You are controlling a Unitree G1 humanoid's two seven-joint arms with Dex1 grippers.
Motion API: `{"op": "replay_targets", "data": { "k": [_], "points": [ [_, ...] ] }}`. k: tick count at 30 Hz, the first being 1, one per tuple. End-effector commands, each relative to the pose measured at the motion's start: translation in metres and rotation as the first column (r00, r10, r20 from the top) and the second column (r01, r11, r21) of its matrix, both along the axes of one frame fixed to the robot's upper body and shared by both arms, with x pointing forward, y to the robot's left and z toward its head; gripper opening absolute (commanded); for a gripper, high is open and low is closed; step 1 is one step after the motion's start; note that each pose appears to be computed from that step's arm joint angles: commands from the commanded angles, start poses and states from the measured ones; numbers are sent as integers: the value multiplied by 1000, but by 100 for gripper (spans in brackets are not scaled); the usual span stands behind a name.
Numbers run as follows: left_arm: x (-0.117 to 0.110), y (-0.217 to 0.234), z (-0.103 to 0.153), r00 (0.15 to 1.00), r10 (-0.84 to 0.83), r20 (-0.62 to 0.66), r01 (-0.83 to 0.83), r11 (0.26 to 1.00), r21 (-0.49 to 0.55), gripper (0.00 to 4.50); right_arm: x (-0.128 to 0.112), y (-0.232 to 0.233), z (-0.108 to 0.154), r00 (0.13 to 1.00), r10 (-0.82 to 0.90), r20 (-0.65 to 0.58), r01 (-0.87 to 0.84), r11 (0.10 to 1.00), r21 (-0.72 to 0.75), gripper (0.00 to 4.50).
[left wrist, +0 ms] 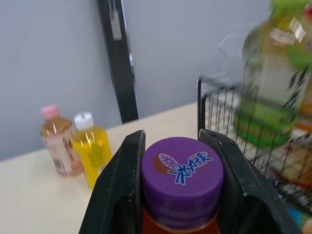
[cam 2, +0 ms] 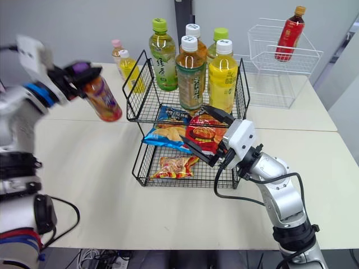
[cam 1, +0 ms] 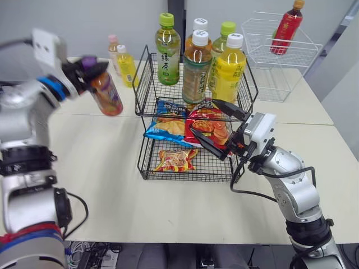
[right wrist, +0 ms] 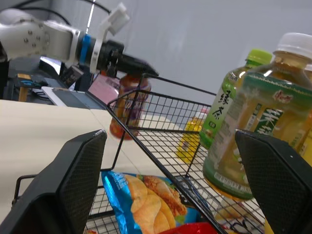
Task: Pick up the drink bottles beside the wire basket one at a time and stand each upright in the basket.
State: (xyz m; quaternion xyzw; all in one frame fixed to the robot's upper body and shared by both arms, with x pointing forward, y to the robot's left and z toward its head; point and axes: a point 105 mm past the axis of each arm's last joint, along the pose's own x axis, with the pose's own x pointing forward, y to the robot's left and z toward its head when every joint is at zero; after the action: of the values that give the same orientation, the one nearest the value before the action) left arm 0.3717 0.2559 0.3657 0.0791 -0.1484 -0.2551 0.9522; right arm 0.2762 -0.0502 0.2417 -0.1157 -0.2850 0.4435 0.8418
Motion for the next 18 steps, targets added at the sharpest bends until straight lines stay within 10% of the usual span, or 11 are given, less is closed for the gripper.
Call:
{"op": "replay_targets", "data": {
  "k": [1,9,18],
  "points": [
    [-39,-24,68,975,-147,167,149,989,-1,136,-3,-2,14,997,-20,77,17,999,38,450],
    [-56,-74,107,920,-337,198,341,940,13,136,0,-4,17,993,-46,108,38,996,78,450],
    [-22,-114,62,914,-400,74,398,916,42,136,-1,-8,17,990,-78,115,68,993,93,450]
  ]
}}
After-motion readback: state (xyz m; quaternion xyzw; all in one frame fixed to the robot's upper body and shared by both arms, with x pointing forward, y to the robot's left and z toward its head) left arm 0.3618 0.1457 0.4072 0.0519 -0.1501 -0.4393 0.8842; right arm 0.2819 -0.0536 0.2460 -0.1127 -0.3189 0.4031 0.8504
